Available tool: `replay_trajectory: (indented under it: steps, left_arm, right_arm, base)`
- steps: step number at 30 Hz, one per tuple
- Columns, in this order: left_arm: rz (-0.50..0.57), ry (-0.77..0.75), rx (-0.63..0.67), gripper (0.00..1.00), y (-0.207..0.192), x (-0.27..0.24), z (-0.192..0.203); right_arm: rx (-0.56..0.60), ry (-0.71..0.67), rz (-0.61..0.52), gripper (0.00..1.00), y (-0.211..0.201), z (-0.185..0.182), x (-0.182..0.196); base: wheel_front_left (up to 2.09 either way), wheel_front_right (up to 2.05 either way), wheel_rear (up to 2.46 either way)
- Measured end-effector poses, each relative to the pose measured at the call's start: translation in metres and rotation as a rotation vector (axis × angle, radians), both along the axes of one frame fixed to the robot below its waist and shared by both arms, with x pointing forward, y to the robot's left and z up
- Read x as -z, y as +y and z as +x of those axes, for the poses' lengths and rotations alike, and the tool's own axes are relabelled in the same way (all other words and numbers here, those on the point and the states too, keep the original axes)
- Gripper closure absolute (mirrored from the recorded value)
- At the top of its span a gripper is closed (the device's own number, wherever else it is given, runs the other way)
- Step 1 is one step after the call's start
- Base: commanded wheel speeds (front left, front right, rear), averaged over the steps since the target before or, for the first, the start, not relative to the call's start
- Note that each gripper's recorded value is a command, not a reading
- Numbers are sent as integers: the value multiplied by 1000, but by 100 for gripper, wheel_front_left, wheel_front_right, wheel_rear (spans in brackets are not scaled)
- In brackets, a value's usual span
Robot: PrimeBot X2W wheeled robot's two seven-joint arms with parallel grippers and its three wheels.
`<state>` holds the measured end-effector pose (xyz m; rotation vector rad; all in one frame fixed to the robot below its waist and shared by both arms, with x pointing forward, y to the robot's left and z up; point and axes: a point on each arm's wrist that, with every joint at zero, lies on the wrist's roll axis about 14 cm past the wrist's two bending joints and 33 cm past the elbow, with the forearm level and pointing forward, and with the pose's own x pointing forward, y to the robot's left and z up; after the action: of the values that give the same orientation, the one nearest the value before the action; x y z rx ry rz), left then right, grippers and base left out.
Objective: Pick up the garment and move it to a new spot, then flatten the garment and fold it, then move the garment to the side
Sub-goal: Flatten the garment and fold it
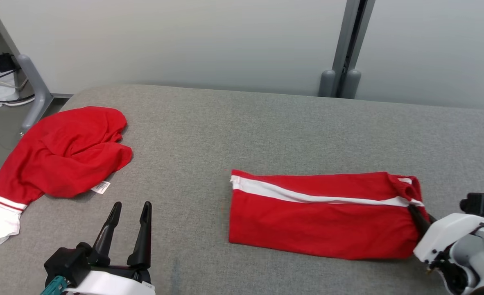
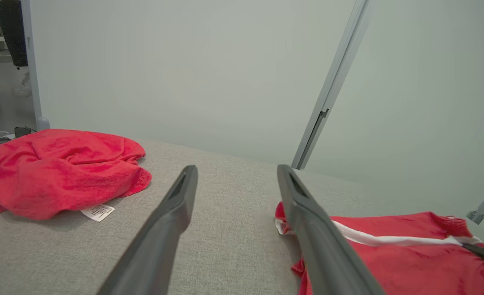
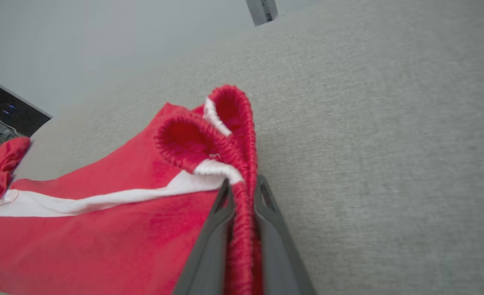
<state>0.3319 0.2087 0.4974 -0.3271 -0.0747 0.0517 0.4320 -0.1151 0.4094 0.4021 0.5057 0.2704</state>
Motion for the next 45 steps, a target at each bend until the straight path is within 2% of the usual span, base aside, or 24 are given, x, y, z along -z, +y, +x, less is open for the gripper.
replay_trajectory:
  steps: [3, 6, 13, 20, 23, 33, 44, 45]
  left_arm:
    - [-2, 3, 19, 0, -6, 1, 3]
    - [-5, 2, 34, 0, -11, 1, 5]
    - [-12, -2, 59, 0, -20, 0, 6]
    - [-10, 6, 44, 0, -15, 3, -2]
    - [-12, 9, 30, 0, -11, 4, -6]
    - [-23, 22, -57, 0, 13, 9, -25]
    - [-37, 45, -128, 0, 31, 14, -33]
    - [-37, 47, -132, 0, 33, 14, -33]
  right_arm:
    - [49, -6, -57, 100, -38, 2, -2]
    - [69, -1, -58, 100, -50, 1, -6]
    - [110, -12, 217, 100, -18, 5, -37]
    - [35, 0, 468, 100, 42, 6, -70]
    - [-21, 21, 516, 100, 69, 3, -76]
    - [-126, 108, 561, 100, 142, 1, -69]
    - [-179, 179, 508, 100, 183, 7, -45]
    - [-190, 193, 491, 90, 187, 5, -40]
  base:
    - [0, 0, 0]
    - [0, 0, 0]
    - [0, 0, 0]
    - [0, 0, 0]
    - [0, 0, 0]
    - [0, 0, 0]
    - [0, 0, 0]
    - [0, 0, 0]
